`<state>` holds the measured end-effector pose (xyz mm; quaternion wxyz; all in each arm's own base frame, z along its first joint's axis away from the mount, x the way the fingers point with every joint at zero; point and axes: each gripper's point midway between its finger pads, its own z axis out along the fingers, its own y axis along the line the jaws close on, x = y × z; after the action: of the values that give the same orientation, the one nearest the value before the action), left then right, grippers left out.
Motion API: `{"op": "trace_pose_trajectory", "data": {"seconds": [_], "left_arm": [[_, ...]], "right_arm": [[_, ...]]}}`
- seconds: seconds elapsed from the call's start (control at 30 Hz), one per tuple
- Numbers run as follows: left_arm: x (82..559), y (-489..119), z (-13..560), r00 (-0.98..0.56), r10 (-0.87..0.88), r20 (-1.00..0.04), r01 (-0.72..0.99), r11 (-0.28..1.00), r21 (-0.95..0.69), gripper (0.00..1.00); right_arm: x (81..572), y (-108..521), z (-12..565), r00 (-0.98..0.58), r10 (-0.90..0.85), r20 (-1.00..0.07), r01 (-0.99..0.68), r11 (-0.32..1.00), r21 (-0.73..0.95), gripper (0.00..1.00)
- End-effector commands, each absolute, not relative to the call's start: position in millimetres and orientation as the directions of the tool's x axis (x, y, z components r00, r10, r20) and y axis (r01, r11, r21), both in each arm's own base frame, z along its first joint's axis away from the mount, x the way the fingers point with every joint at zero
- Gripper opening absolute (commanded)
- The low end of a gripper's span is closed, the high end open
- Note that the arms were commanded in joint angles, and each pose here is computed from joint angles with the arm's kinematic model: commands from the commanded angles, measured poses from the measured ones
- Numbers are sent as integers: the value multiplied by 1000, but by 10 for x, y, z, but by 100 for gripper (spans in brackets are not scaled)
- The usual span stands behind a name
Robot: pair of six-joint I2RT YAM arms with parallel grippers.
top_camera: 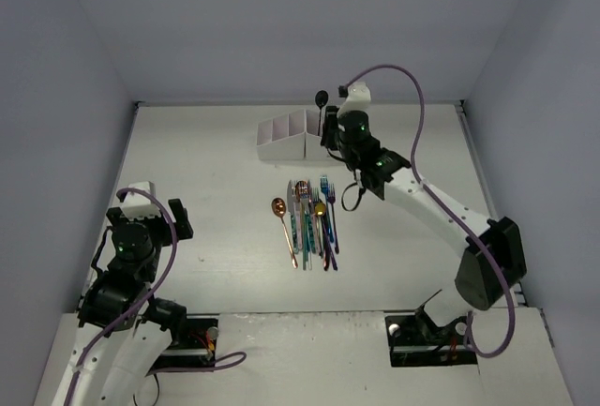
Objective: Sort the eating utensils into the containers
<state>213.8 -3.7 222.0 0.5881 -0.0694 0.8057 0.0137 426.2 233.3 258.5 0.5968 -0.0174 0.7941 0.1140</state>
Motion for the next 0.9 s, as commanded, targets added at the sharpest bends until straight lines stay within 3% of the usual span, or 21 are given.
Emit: {"op": "trace_pose_trajectory", "data": {"seconds": [0.0,0.13,0.4,0.87], "left_arm": [[2231,-73,2379,-242,-106,-965,-118,990,-79,90],[2240,-86,2364,-251,-102,-963,-113,991,-76,90],[2242,-79,2338,-259,-99,-961,-118,991,-70,89],[2239,-78,2334,-261,-97,-961,-117,991,-68,90]], "right_arm": [[3555,2196,1846,-558,63,-827,-168,968,187,34],[3154,2119,1381,-658,-1,-753,-194,967,167,33],[2813,2207,942,-742,-95,-663,-246,959,138,29],[2777,2366,498,-782,-198,-591,-277,960,46,23]]}}
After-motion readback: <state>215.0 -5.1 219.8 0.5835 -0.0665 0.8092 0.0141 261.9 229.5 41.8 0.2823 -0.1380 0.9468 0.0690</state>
